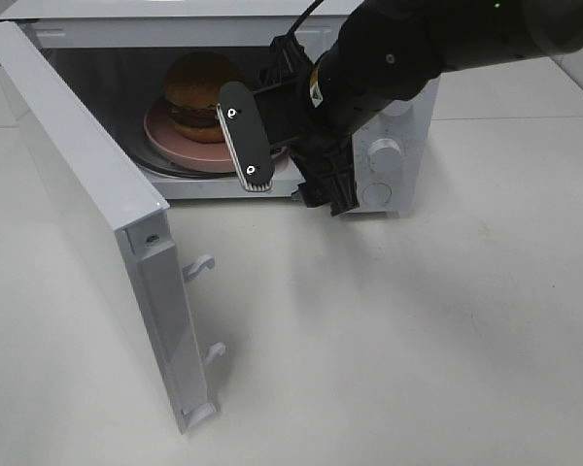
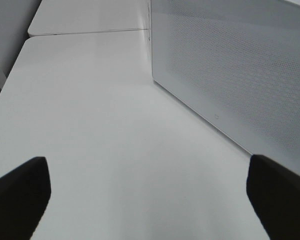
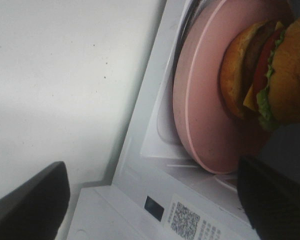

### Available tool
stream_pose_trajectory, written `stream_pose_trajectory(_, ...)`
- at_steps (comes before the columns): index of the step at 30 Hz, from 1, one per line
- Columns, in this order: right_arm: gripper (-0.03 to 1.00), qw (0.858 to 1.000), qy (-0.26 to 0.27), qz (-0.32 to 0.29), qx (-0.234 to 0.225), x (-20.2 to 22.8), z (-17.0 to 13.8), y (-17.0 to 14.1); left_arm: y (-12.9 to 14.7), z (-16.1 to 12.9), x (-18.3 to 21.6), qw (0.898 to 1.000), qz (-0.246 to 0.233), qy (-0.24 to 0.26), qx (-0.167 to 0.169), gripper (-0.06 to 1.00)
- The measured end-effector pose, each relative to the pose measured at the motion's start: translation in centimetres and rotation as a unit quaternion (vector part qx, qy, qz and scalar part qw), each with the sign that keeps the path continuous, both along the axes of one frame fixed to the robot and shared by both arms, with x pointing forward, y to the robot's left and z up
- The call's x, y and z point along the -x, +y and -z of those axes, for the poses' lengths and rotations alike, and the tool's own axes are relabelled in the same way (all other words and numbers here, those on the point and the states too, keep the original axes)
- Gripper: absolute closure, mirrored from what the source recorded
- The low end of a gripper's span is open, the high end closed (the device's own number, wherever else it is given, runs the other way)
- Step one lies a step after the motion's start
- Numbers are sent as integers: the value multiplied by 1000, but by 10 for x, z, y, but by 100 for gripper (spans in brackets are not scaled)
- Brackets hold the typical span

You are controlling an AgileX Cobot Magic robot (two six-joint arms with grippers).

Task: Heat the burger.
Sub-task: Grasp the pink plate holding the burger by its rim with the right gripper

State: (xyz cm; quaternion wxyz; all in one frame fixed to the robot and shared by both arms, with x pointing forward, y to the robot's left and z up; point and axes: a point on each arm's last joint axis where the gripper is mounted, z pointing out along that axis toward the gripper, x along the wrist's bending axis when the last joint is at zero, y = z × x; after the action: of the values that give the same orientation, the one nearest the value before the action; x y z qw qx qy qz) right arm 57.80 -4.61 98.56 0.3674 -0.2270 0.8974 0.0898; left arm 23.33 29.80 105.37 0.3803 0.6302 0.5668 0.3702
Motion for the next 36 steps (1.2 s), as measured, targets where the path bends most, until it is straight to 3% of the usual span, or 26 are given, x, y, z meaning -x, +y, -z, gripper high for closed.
stream_pose_trajectory(19,11,1000,1,11,-25,-43,38,35,0,0,0,1000,0,0,0,-5)
stream_pose_trajectory(36,13,999,-6,32,-43,-72,51,42,3,0,0,1000,-10,0,-14,-5)
